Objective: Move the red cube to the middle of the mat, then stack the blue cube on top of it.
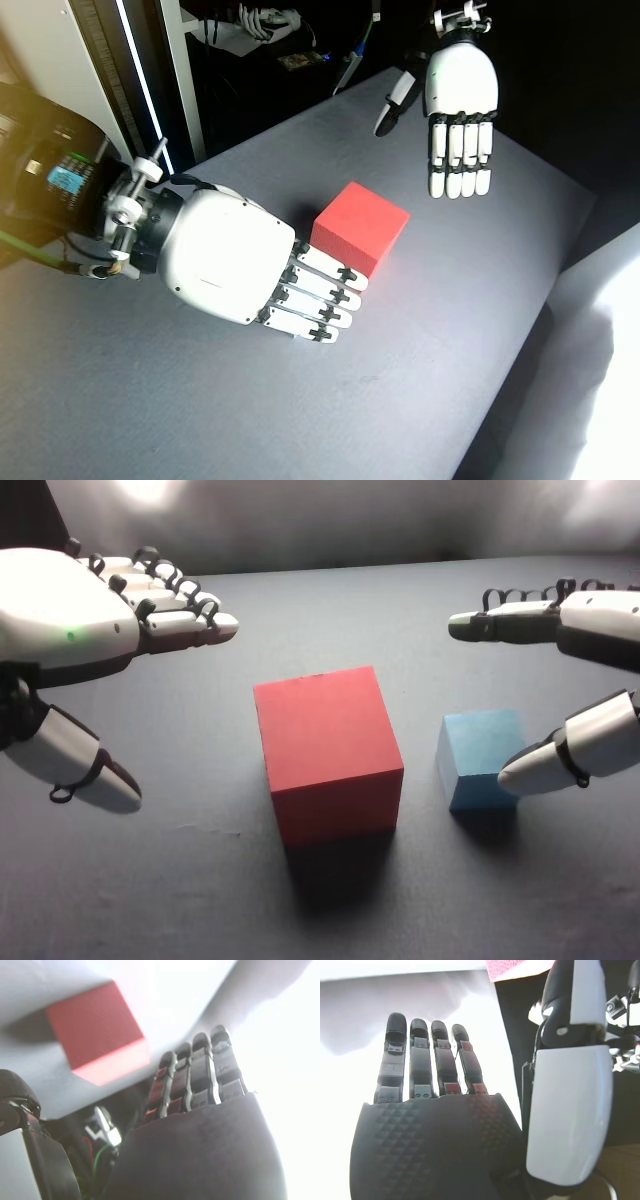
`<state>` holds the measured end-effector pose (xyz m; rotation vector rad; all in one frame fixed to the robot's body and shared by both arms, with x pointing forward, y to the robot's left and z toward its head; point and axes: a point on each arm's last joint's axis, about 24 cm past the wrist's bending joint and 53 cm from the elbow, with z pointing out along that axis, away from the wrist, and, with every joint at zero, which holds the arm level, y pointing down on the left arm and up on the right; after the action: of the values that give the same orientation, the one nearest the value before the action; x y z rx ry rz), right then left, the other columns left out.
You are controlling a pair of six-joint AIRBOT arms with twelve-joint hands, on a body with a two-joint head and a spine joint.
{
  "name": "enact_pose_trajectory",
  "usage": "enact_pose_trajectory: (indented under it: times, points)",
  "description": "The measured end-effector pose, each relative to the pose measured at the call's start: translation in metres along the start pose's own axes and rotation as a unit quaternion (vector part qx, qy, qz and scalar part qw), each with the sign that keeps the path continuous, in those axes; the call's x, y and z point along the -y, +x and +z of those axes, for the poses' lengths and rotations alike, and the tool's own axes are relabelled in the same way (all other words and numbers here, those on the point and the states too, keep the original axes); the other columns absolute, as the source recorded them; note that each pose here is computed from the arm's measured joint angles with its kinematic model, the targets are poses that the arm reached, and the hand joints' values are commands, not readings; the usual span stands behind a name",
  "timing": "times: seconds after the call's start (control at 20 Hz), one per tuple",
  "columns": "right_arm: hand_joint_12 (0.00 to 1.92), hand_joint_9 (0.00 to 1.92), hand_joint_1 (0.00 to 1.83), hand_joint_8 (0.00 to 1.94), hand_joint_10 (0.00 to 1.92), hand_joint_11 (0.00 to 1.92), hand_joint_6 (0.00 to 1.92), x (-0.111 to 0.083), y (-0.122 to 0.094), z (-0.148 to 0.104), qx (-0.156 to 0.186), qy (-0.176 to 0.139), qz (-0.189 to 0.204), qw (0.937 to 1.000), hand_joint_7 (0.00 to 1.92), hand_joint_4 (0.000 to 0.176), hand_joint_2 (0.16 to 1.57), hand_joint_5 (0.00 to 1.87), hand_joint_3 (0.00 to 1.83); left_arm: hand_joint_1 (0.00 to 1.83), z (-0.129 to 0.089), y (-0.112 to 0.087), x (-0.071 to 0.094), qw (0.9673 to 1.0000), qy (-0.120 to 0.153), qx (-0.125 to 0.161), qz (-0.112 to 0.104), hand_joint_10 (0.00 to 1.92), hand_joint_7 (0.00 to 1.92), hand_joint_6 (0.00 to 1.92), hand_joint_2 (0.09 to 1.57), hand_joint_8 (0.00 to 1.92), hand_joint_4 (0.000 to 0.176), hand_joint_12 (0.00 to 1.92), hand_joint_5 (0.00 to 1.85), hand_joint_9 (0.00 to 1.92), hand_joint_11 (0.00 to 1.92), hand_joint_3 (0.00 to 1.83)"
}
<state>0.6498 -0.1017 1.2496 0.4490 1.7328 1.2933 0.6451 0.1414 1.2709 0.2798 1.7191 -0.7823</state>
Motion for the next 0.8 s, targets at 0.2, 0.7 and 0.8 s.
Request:
enact_pose_trajectory:
  times: [0.2,0.7,0.8]
  points:
    - [0.25,0.1,0.94,0.0,0.0,0.0,0.0,0.032,0.009,0.018,-0.011,0.031,0.013,0.9994,0.15,0.0,0.85,0.13,0.01,0.67,-0.005,-0.008,-0.019,0.9993,-0.033,0.016,-0.005,0.01,0.05,0.01,0.87,0.02,0.0,0.0,0.03,0.02,0.01,0.01]
    - [0.33,0.14,0.96,0.0,0.0,0.0,0.0,0.048,0.028,0.041,-0.013,0.034,-0.006,0.9993,0.18,0.0,0.9,0.17,0.0,0.61,-0.005,-0.015,-0.024,0.9976,-0.055,0.034,-0.023,0.0,0.03,0.0,0.9,0.01,0.0,0.0,0.01,0.01,0.0,0.01]
    - [0.49,0.17,0.94,0.01,0.01,0.0,0.01,0.053,0.032,0.041,-0.015,0.038,-0.006,0.9992,0.21,0.0,0.93,0.19,0.0,0.62,-0.005,-0.018,-0.027,0.9968,-0.062,0.039,-0.031,0.01,0.04,0.01,0.9,0.01,0.0,0.0,0.02,0.02,0.0,0.01]
